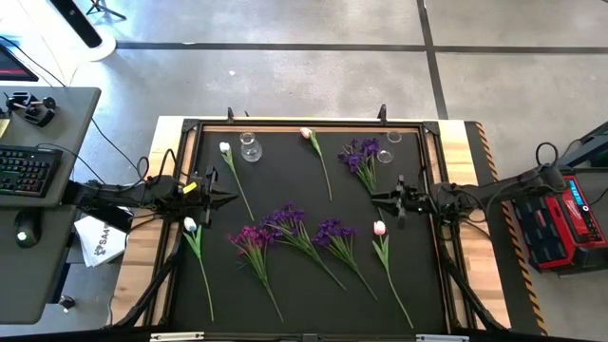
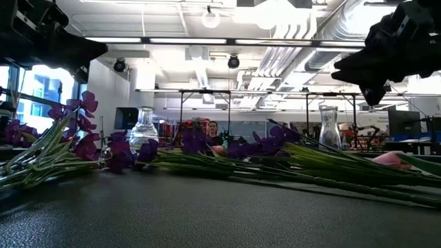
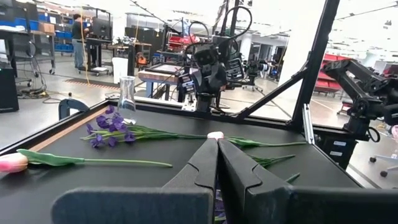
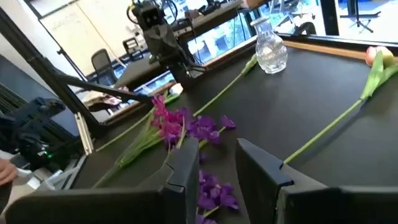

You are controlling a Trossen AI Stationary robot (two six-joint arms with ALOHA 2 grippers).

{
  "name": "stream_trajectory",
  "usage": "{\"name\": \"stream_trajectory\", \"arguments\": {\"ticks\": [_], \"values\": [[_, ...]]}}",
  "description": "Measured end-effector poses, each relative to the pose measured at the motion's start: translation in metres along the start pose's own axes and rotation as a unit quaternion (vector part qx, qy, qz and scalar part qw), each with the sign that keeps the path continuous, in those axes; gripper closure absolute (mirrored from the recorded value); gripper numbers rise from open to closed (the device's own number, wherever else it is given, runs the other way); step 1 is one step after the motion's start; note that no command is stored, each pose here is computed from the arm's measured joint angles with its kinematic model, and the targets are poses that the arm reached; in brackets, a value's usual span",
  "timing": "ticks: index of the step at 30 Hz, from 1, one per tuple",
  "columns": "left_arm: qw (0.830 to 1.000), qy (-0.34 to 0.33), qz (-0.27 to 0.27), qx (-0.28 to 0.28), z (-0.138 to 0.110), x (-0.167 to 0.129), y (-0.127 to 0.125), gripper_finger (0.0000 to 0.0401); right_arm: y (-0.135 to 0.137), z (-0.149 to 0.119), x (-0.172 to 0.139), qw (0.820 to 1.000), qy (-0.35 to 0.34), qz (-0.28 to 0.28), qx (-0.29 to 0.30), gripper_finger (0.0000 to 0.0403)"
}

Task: Sort flowers into vase by color
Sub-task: Put the top purple flowers into the right transparent vase

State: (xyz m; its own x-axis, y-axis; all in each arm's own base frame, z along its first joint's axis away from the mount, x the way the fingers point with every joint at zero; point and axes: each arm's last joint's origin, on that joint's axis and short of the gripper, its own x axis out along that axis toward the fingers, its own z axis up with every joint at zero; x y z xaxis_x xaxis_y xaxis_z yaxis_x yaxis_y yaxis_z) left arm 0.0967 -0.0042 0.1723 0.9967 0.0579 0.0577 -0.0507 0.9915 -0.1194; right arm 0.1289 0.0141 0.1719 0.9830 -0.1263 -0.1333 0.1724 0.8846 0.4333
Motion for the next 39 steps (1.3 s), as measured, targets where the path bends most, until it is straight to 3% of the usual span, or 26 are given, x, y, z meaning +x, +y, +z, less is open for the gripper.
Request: {"name": "stream_trajectory", "arguments": {"ticks": [8,11,15,19,25,30,34,39], "values": [[1.0,0.0,0.0,0.0,0.0,0.0,0.0,0.0401,0.003,0.011,0.001,0.998,-0.057,0.005,0.014,0.0314],[1.0,0.0,0.0,0.0,0.0,0.0,0.0,0.0401,0.012,0.025,0.003,0.998,-0.063,0.008,-0.015,0.0314],[1.0,0.001,0.0,0.0,0.0,0.0,0.0,0.0401,0.023,0.043,0.013,0.995,-0.003,-0.074,-0.071,0.0313],[1.0,0.001,0.0,0.0,0.0,0.0,0.0,0.0401,0.029,0.056,0.028,0.978,0.089,-0.165,-0.092,0.0292],[1.0,0.001,0.0,0.0,0.0,0.0,0.0,0.0401,0.027,0.063,0.055,0.939,0.202,-0.275,-0.05,0.02],[1.0,0.001,0.0,0.0,0.0,0.0,0.0,0.0401,0.004,0.049,0.079,0.885,0.275,-0.375,0.022,0.0131],[1.0,0.001,0.0,0.0,0.0,0.0,0.0,0.0401,-0.022,0.029,0.093,0.836,0.34,-0.426,0.058,0.0118],[1.0,0.001,0.0,0.0,0.0,0.0,0.0,0.0401,-0.045,0.017,0.106,0.798,0.37,-0.467,0.091,0.0127]]}}
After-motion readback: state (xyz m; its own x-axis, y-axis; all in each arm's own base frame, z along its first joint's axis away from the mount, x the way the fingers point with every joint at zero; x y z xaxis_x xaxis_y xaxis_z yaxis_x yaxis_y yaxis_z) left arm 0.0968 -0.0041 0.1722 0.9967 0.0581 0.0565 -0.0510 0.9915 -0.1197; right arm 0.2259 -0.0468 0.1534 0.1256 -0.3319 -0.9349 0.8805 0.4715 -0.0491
